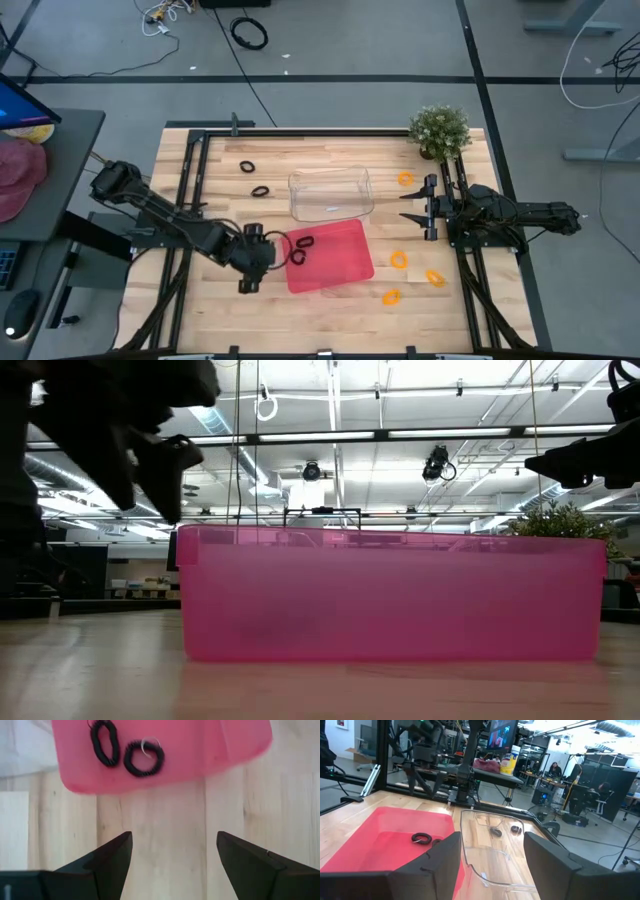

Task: Sort spring keychains
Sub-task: Put the bottom black spring keychain into the red bin

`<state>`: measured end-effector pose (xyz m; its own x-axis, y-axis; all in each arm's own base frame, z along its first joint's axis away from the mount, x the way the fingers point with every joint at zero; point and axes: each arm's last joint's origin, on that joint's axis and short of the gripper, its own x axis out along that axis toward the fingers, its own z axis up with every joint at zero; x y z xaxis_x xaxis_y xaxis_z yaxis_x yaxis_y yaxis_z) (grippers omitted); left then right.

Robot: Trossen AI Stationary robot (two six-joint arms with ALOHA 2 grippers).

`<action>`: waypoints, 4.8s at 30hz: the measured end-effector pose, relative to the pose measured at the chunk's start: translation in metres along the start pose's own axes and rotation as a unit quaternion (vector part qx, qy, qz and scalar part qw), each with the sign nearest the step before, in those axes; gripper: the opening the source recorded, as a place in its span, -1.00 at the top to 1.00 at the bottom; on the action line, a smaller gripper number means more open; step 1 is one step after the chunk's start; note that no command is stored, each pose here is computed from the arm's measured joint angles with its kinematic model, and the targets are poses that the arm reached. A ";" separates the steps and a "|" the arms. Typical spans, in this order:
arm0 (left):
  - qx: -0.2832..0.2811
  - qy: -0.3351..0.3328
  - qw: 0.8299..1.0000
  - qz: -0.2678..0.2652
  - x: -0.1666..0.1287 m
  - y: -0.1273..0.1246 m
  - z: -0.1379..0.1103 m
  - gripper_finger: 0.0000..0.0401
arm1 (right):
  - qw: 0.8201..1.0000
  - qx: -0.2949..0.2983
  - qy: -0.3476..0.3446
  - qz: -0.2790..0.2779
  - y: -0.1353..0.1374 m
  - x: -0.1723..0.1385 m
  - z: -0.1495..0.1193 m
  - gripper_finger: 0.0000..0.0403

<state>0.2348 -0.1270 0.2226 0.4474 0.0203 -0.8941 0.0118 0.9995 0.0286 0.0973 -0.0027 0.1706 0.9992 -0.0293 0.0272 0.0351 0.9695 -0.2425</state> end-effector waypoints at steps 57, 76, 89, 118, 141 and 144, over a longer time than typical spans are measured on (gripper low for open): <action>0.027 0.046 0.994 0.099 -0.030 -0.045 -0.066 -0.47 | 1.000 0.000 0.000 0.000 0.000 0.000 0.000 -0.10; 0.011 0.032 0.994 0.105 -0.033 -0.037 -0.061 -0.47 | 1.000 0.000 0.000 0.000 0.000 0.000 0.000 -0.10; -0.009 0.059 0.991 0.122 -0.023 -0.012 -0.043 -0.47 | 1.000 0.000 0.000 0.000 0.000 0.000 0.000 -0.10; -0.101 0.111 0.970 0.190 -0.006 0.066 -0.014 -0.47 | 1.000 0.000 0.000 0.000 0.000 0.000 0.000 -0.10; -0.153 0.126 0.956 0.216 0.000 0.115 -0.006 -0.47 | 1.000 0.000 0.000 0.000 0.000 0.000 0.000 -0.10; -0.157 0.128 0.955 0.218 0.000 0.121 -0.005 -0.47 | 1.000 0.000 0.000 0.000 0.000 0.000 0.000 -0.10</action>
<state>0.2315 -0.0060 0.2237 0.1142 0.4017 -0.9086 -0.4127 0.8512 0.3244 0.0973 -0.0026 0.1706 0.9992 -0.0292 0.0273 0.0349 0.9695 -0.2425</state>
